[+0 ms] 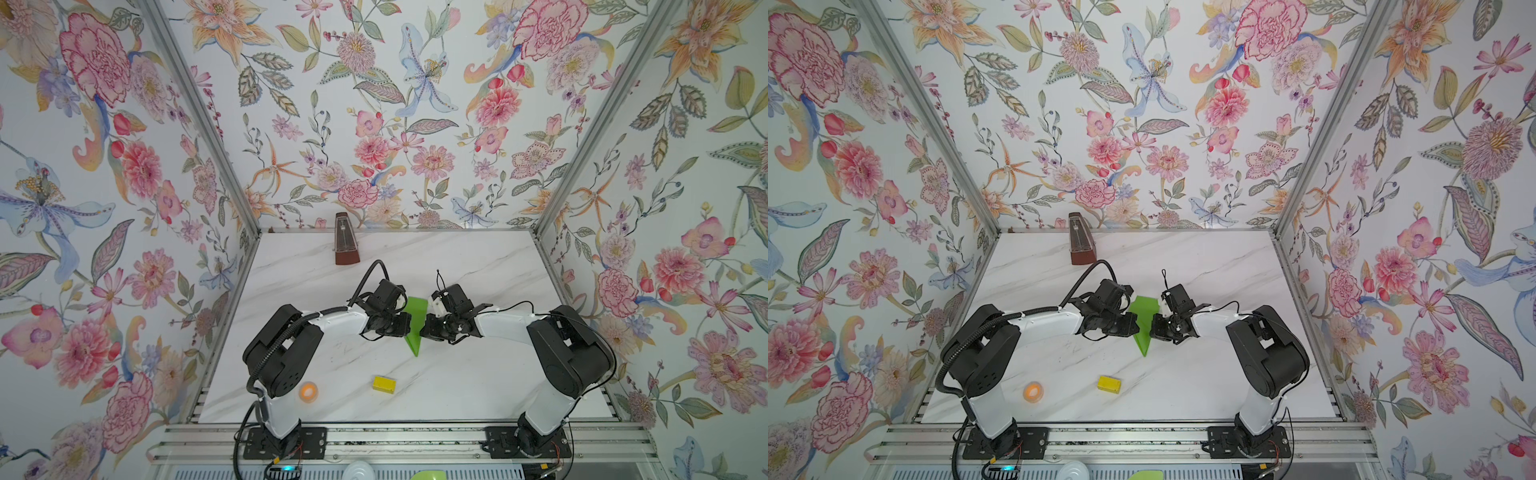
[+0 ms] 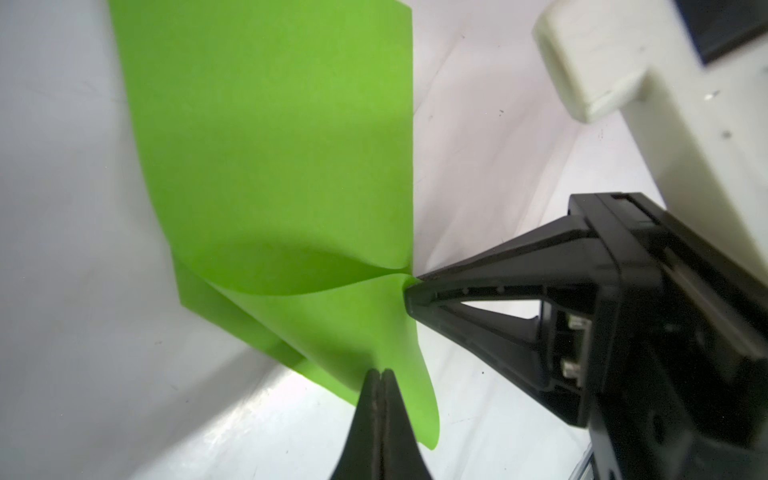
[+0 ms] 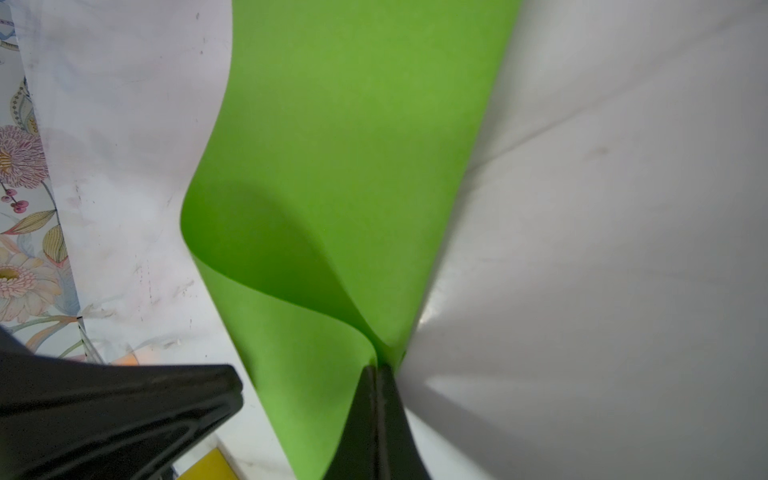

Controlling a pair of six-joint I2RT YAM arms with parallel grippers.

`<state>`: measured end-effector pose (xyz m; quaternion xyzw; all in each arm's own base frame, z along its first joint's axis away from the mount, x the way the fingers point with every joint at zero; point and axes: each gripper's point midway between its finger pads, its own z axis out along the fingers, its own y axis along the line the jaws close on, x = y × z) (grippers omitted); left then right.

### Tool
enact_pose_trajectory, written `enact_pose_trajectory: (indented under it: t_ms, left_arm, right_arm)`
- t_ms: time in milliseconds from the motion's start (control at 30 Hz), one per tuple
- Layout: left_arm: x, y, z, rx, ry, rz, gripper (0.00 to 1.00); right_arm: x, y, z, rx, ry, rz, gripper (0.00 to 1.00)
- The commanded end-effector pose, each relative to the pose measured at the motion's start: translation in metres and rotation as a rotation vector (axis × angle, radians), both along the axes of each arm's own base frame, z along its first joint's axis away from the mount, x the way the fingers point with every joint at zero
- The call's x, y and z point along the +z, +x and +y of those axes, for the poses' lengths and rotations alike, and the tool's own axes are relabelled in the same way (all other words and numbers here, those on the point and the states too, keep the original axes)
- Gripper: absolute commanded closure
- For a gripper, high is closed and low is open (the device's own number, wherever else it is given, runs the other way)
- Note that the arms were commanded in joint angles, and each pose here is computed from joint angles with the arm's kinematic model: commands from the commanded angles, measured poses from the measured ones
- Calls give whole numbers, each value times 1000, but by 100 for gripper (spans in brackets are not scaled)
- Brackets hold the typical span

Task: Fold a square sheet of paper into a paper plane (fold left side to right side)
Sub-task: 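Hold the green sheet upright between both grippers, pressing the crease together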

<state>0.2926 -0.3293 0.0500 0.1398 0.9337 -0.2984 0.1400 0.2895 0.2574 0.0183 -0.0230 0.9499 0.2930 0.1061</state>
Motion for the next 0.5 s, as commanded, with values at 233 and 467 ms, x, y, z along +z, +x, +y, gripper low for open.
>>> enact_pose_trajectory:
  t_ms: [233,467]
  left_arm:
    - [-5,6,-4,-20,7,-1,99]
    - [-32,4,20,5,93,26,99]
  right_arm:
    - [-23,-10,-11,-5,-66,69,100]
    - [-22,-11,-12,-3,-69,71,100]
